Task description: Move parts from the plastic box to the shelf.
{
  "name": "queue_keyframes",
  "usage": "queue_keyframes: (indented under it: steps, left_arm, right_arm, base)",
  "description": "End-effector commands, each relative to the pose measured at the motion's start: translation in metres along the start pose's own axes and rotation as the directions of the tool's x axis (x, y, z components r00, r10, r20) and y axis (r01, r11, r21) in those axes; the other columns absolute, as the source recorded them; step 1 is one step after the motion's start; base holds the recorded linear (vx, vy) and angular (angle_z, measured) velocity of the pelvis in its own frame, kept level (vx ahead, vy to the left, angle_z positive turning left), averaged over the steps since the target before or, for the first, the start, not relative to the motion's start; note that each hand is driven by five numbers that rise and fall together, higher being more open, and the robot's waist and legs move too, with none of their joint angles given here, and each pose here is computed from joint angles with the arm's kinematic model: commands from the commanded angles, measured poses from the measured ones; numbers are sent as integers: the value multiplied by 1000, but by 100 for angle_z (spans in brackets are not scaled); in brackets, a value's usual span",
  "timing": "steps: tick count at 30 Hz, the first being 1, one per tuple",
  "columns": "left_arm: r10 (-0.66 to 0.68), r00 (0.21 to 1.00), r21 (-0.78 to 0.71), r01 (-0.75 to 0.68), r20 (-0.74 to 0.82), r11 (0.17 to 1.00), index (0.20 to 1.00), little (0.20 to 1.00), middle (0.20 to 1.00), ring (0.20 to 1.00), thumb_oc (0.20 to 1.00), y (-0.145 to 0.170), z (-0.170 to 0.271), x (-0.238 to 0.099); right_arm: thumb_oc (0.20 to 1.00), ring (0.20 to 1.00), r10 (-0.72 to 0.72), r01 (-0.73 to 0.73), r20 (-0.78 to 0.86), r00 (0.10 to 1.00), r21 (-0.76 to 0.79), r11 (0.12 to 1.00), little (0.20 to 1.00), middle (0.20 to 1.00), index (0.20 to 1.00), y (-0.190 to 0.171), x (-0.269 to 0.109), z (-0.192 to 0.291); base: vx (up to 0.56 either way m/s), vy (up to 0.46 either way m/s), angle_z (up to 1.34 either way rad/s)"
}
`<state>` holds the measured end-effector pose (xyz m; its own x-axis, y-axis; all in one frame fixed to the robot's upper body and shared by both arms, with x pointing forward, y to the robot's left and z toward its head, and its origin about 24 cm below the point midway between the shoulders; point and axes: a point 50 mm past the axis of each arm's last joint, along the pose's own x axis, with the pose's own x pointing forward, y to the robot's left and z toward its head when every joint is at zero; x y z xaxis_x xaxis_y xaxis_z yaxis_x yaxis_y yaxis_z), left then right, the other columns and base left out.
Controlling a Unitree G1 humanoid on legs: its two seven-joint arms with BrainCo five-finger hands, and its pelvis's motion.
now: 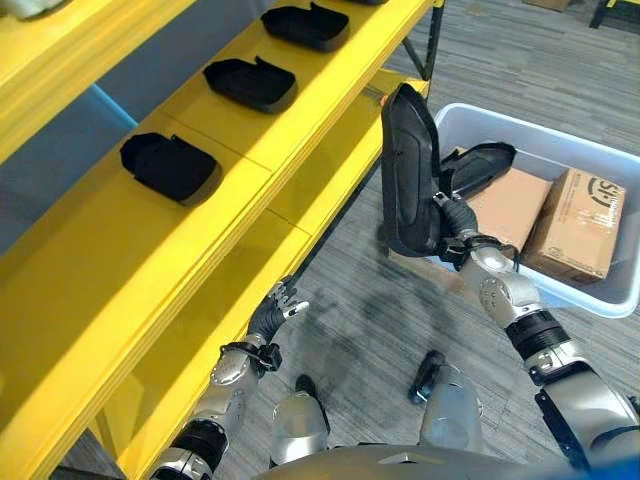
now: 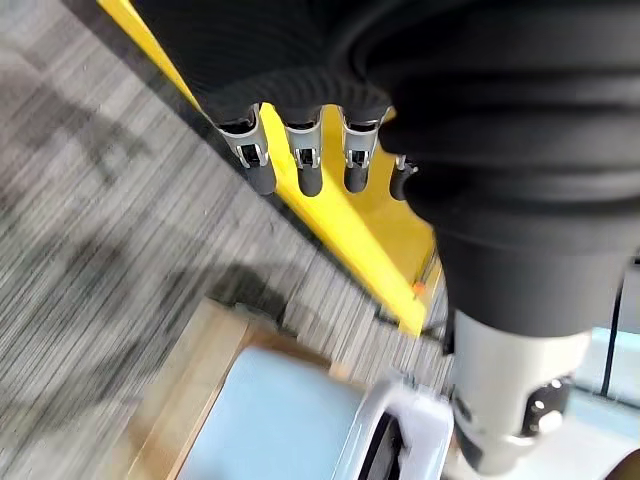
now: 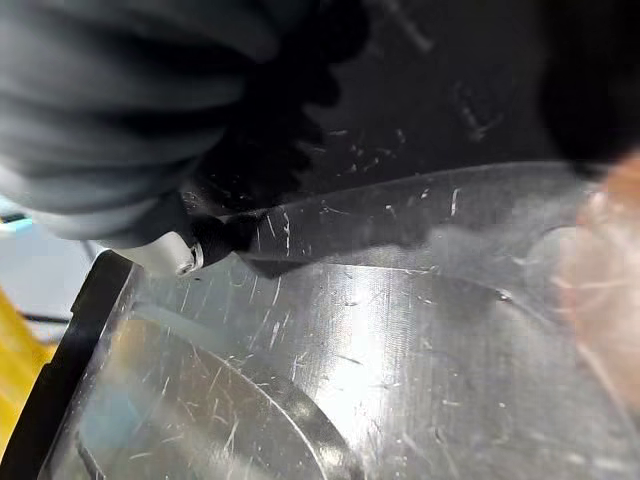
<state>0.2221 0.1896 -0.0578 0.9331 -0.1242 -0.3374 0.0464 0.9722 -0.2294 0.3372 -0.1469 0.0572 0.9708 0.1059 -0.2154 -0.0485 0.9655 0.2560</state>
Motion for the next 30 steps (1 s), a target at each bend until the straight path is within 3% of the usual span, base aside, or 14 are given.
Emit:
queue_keyframes:
  steps: [1, 7, 12, 15, 21, 30]
  left_arm:
    - [11, 998, 30, -13, 67, 999, 1000, 1000, 1000, 1000, 1000, -1, 6, -14]
    - [9, 992, 62, -17, 130, 998, 1000, 1000, 1000, 1000, 1000, 4, 24, -20]
    - [-135, 976, 125, 114, 169, 986, 1000, 1000, 1000, 1000, 1000, -15, 40, -17]
    - [-121, 975, 110, 101, 186, 989, 1000, 1000, 1000, 1000, 1000, -20, 38, -16]
    - [-160, 978, 138, 141, 137, 980, 1000, 1000, 1000, 1000, 1000, -32, 30, -13]
    - [-219, 974, 139, 208, 63, 968, 1000, 1000, 1000, 1000, 1000, -54, 20, 1]
  right_arm:
    - [200, 200, 189, -194, 116, 975, 32, 980, 200, 200, 200, 37, -2, 26]
    - [200, 200, 302, -305, 112, 947, 12, 952, 200, 200, 200, 78, -7, 28]
    - [200, 200, 364, -366, 70, 929, 8, 931, 200, 200, 200, 113, -10, 27]
    - [200, 200, 385, -384, 51, 922, -27, 923, 200, 200, 200, 122, -11, 22]
    - [200, 200, 364, -363, 0, 932, -59, 930, 200, 200, 200, 110, -15, 9]
    - [200, 200, 351, -349, -39, 936, -249, 903, 200, 200, 200, 67, -19, -2]
  base:
    - [20, 322, 36]
    - [-88, 341, 29]
    - [-177, 377, 33]
    - [-98, 284, 15]
    - [5, 47, 49]
    - [48, -58, 45]
